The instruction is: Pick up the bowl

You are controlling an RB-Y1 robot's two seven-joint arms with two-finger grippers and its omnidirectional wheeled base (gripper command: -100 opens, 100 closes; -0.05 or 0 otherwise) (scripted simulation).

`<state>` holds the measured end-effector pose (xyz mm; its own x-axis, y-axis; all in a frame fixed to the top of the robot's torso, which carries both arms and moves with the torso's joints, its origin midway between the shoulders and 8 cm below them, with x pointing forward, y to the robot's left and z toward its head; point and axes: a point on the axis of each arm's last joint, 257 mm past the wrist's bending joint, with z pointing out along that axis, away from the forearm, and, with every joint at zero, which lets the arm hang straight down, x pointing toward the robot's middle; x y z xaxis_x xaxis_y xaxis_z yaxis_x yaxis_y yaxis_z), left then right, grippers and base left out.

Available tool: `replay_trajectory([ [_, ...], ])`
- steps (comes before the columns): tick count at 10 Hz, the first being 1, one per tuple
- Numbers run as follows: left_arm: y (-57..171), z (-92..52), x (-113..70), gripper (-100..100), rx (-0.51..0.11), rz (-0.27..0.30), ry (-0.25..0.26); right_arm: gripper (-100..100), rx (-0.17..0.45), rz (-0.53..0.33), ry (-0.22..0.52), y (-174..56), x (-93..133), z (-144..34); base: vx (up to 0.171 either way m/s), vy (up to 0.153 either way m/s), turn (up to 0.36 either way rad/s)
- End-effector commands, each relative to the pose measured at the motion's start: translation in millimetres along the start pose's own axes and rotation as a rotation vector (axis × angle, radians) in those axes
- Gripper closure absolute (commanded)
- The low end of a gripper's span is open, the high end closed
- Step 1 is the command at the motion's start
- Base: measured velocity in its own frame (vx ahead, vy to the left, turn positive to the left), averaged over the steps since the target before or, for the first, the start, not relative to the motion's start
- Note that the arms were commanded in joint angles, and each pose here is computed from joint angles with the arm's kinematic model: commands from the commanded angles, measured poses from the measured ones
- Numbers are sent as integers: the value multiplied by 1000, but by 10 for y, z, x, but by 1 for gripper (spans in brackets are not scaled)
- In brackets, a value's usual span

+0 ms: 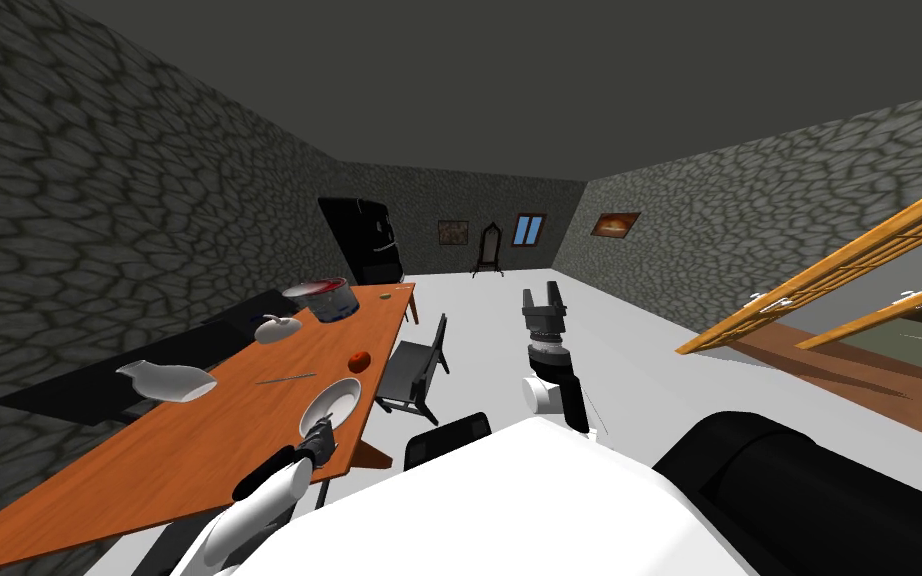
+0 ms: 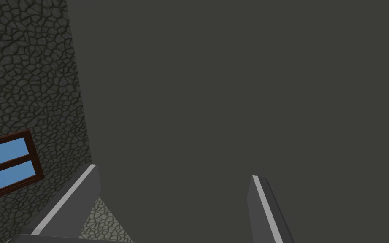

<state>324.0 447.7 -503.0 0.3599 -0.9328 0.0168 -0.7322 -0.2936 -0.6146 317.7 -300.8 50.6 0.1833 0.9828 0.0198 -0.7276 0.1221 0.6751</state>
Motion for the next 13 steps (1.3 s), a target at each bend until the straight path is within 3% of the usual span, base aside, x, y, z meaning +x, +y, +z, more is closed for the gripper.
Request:
replay_trajectory([
  [1, 19, 48, -32, -100, -8, -1, -3, 0, 0, 0, 0, 0, 0, 0, -28, -20, 2],
  [2, -110, 113, -21, -100, 3, 2, 2, 0, 0, 0, 0, 0, 0, 0, -34, -30, 12],
  [3, -53, 124, -44, -100, -8, 0, -2, 0, 0, 0, 0, 0, 0, 0, -31, -23, 5],
  [4, -195, 183, -32, -100, 6, 3, 2, 0, 0, 0, 0, 0, 0, 0, -35, -21, 12],
  [5, -131, 196, -60, -100, -7, 1, -3, 0, 0, 0, 0, 0, 0, 0, -33, -17, 3],
  [6, -279, 250, -50, -100, 7, 3, 1, 0, 0, 0, 0, 0, 0, 0, -43, -25, 10],
  [7, -212, 263, -79, -100, -6, 0, -5, 0, 0, 0, 0, 0, 0, 0, -32, -21, 4],
  [9, -477, 358, -92, -100, 17, 3, -4, 0, 0, 0, 0, 0, 0, 0, -47, -33, 13],
  [11, -413, 374, -117, -100, 5, 0, -7, 0, 0, 0, 0, 0, 0, 0, -34, -21, 4],
  [12, -409, 378, -120, 100, 4, 0, -8, 0, 0, 0, 0, 0, 0, 0, 0, 0, 0],
  [13, -409, 377, -119, 100, 4, 0, -8, 0, 0, 0, 0, 0, 0, 0, 0, 0, 0],
])
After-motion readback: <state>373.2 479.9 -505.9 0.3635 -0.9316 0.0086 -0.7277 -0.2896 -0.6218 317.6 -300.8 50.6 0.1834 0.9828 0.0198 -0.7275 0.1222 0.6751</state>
